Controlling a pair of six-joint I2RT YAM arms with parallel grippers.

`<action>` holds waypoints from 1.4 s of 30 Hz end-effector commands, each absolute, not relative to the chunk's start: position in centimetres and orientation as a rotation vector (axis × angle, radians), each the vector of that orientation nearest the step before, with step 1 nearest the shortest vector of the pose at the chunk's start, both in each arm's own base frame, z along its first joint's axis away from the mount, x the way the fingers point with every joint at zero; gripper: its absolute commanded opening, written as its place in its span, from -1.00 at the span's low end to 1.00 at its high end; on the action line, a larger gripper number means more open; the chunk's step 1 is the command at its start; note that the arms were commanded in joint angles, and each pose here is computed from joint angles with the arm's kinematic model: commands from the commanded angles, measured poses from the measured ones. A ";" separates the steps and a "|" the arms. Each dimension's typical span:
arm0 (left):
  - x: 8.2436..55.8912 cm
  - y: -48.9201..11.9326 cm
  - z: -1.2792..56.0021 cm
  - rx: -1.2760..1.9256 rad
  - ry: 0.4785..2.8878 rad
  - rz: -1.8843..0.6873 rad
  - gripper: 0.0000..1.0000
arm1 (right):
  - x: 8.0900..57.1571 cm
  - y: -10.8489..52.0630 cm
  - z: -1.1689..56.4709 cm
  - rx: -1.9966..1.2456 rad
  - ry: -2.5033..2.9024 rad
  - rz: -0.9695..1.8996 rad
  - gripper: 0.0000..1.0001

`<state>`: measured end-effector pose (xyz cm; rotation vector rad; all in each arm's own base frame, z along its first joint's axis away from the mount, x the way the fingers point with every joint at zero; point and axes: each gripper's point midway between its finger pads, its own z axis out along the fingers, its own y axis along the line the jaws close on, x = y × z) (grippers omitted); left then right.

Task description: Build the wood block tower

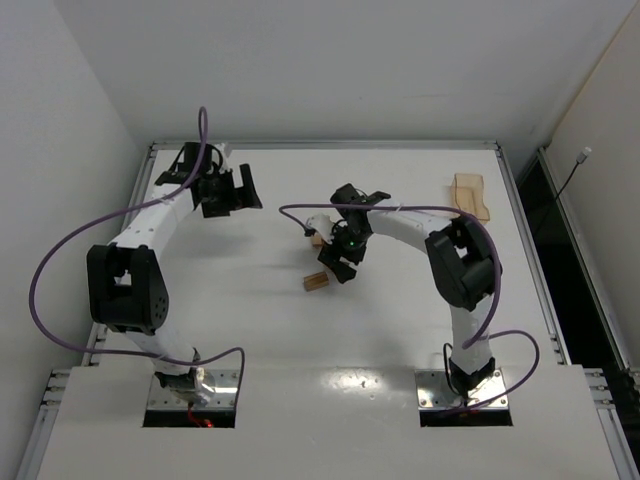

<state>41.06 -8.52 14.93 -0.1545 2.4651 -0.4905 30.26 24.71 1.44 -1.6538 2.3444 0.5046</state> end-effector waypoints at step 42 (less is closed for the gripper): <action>42.5 -5.0 16.7 -0.384 2.376 -0.330 1.00 | 39.2 26.1 14.6 -0.668 2.464 0.256 -1.00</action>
